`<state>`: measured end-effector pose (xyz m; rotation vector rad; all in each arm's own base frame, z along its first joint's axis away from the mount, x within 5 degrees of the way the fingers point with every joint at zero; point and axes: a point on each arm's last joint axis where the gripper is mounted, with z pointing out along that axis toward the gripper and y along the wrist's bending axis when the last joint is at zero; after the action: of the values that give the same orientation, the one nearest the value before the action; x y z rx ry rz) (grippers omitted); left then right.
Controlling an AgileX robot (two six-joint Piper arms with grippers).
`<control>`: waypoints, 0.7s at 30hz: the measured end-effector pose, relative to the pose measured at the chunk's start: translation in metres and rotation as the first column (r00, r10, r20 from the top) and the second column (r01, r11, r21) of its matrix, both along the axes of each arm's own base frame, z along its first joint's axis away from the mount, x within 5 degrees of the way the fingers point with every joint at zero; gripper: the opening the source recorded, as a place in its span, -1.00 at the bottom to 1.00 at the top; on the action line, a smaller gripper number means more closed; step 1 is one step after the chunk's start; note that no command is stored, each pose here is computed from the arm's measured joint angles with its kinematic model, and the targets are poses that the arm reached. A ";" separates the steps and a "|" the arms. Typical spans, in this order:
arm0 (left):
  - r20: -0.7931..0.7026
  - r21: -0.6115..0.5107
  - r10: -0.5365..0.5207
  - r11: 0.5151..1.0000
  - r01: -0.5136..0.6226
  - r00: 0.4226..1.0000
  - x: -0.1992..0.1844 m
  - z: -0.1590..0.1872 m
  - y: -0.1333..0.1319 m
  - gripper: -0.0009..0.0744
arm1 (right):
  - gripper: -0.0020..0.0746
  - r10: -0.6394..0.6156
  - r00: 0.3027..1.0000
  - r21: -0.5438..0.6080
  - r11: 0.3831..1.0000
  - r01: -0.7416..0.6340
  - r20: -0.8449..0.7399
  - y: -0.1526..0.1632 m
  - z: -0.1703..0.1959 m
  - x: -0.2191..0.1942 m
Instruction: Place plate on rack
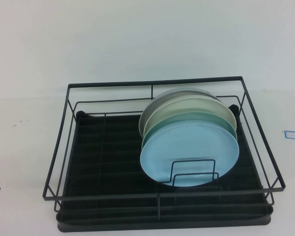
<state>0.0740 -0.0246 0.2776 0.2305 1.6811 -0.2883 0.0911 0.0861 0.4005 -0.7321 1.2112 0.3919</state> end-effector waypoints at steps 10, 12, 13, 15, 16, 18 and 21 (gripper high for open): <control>-0.031 -0.084 0.230 0.969 -0.232 0.973 -0.028 -0.017 0.021 -0.98 | -0.95 0.000 1.000 -0.001 1.000 0.000 -0.001 0.000 -0.001 0.000; 0.008 -0.098 0.287 0.954 -0.285 0.958 -0.034 -0.024 0.025 -0.98 | -0.95 0.000 1.000 -0.001 1.000 0.000 -0.001 0.000 -0.001 0.000; 0.012 -0.095 0.305 0.948 -0.303 0.952 -0.034 -0.029 0.025 -0.98 | -0.95 0.000 1.000 -0.001 1.000 0.000 -0.001 0.000 -0.001 0.000; -0.024 -0.082 0.315 0.945 -0.315 0.949 -0.028 -0.047 0.025 -0.98 | -0.95 0.004 1.000 -0.004 1.000 -0.005 -0.003 0.001 -0.001 0.000; -0.031 -0.083 0.312 0.946 -0.314 0.950 -0.025 -0.057 0.025 -0.98 | -0.95 0.008 1.000 -0.006 1.000 -0.008 -0.004 0.001 -0.001 0.000; -0.020 -0.088 0.302 0.949 -0.303 0.953 -0.020 -0.074 0.024 -0.98 | -0.95 0.009 1.000 -0.007 1.000 -0.009 -0.006 0.002 -0.002 0.001; -0.035 -0.064 0.278 0.958 -0.279 0.960 -0.019 -0.085 0.022 -0.98 | -0.95 0.009 1.000 -0.010 1.000 -0.009 -0.009 0.002 -0.003 0.001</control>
<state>0.0553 -0.0022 0.1927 -0.0629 1.7017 -0.1374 0.0921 0.0881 0.3977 -0.7453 1.2194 0.3976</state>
